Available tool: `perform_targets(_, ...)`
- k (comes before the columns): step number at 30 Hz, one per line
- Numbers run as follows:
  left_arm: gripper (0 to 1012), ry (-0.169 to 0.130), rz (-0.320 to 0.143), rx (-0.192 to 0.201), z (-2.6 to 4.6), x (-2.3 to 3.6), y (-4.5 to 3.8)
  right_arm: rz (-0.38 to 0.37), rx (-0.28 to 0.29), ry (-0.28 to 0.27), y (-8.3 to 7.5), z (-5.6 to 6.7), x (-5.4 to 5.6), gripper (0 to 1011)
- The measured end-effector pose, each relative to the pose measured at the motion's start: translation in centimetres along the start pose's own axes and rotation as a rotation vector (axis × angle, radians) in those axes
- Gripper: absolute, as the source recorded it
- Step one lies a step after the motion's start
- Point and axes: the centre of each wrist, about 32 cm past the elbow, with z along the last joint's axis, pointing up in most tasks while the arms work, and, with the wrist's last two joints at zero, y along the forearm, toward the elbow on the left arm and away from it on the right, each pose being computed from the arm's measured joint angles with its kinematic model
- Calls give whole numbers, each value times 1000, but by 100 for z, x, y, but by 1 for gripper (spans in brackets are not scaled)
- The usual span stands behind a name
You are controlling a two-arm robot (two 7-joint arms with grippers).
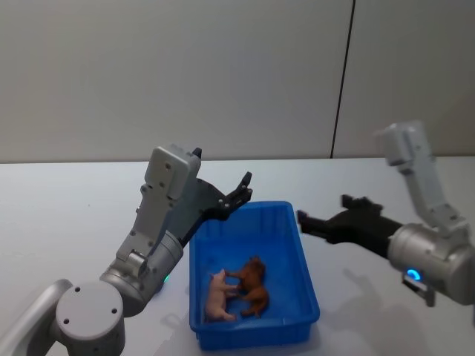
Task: Pick up the two dolls from the table and place them into the box.
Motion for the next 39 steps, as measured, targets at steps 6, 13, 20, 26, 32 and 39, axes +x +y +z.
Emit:
perform_targets(6, 1001, -1, -1, 2, 0, 6, 1, -84, 22, 25, -125, -34, 122, 1001)
perform_targets(13, 1001, 21, -6, 37, 8, 82, 53, -186, 46, 57, -269, -77, 258, 1001)
perform_targets(20, 1001, 64, 11, 103, 22, 184, 178, -297, 70, 97, -418, -125, 402, 1001)
perform_targets(26, 1001, 103, 49, 178, 33, 291, 336, -370, 86, 123, -519, -160, 504, 1001)
perform_targets(32, 1001, 140, 84, 264, 25, 393, 518, -426, 100, 145, -602, -186, 583, 1001)
perform_targets(39, 1001, 186, 110, 366, -25, 495, 692, -459, 107, 156, -653, -201, 628, 1001)
